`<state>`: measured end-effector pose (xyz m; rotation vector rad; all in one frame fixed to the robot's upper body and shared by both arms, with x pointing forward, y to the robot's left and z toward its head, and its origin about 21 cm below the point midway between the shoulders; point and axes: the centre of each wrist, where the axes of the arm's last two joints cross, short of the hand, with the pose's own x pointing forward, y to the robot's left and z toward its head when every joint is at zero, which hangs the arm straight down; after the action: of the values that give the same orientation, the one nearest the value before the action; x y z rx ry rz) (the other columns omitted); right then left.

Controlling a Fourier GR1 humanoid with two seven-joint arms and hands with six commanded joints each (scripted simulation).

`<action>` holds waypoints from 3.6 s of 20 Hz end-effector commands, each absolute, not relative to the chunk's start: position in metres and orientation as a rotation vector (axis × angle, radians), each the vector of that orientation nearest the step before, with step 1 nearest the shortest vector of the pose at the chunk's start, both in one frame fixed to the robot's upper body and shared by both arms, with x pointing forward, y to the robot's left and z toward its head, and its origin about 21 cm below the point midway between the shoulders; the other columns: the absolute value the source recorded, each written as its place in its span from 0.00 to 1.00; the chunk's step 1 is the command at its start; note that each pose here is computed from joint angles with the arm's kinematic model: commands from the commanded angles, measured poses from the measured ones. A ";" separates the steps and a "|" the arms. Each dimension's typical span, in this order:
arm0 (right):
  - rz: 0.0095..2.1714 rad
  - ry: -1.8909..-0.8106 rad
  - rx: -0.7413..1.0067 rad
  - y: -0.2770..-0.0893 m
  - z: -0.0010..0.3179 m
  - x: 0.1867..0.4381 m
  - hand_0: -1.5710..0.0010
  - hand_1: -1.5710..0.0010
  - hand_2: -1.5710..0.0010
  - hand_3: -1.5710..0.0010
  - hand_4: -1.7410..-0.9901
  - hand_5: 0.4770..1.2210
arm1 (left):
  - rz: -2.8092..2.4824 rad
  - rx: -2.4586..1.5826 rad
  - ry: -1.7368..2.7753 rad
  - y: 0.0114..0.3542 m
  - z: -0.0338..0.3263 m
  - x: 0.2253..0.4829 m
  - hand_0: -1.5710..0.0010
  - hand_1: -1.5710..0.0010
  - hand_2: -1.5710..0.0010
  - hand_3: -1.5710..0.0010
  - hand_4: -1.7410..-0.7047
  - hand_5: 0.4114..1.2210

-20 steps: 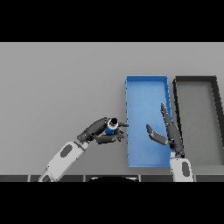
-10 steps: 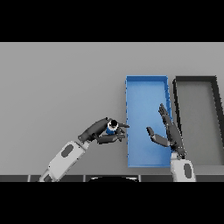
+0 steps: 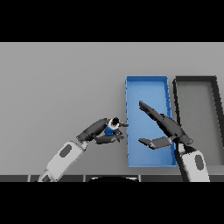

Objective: Pick up the blue pipe and place it into the blue bin.

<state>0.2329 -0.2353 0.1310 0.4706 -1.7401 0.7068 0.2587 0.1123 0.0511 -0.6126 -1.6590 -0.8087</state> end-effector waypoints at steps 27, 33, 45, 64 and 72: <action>1.250 -1.589 0.774 -0.107 0.183 0.296 0.56 0.54 0.55 0.64 0.38 0.10 | -0.947 -0.535 -1.653 0.110 0.055 0.267 0.44 0.47 0.49 0.58 0.13 1.00; 1.182 -1.560 0.827 -0.093 0.179 0.294 0.15 0.14 0.14 0.19 0.37 0.56 | -0.782 -0.677 -1.674 0.108 0.050 0.264 0.14 0.15 0.15 0.66 0.03 0.99; 1.202 -1.625 0.829 -0.098 0.177 0.280 0.01 0.01 0.01 0.01 0.35 0.97 | -0.963 -0.661 -1.674 0.111 0.050 0.271 0.50 0.59 0.58 0.83 0.47 1.00; 0.998 -1.595 1.017 -0.095 0.188 0.287 0.00 0.00 0.00 0.00 0.33 1.00 | -0.941 -0.491 -1.541 0.120 0.047 0.269 0.99 0.99 0.99 1.00 0.83 0.20; 0.886 -1.585 1.112 -0.101 0.256 0.296 0.00 0.00 0.00 0.00 0.33 1.00 | -0.954 -0.492 -1.527 0.123 0.047 0.266 1.00 1.00 1.00 1.00 0.85 0.11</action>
<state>0.2955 -0.1009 0.2570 1.1143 -1.5913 0.8848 0.2657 0.1232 0.0466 -0.4934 -1.5287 -0.9538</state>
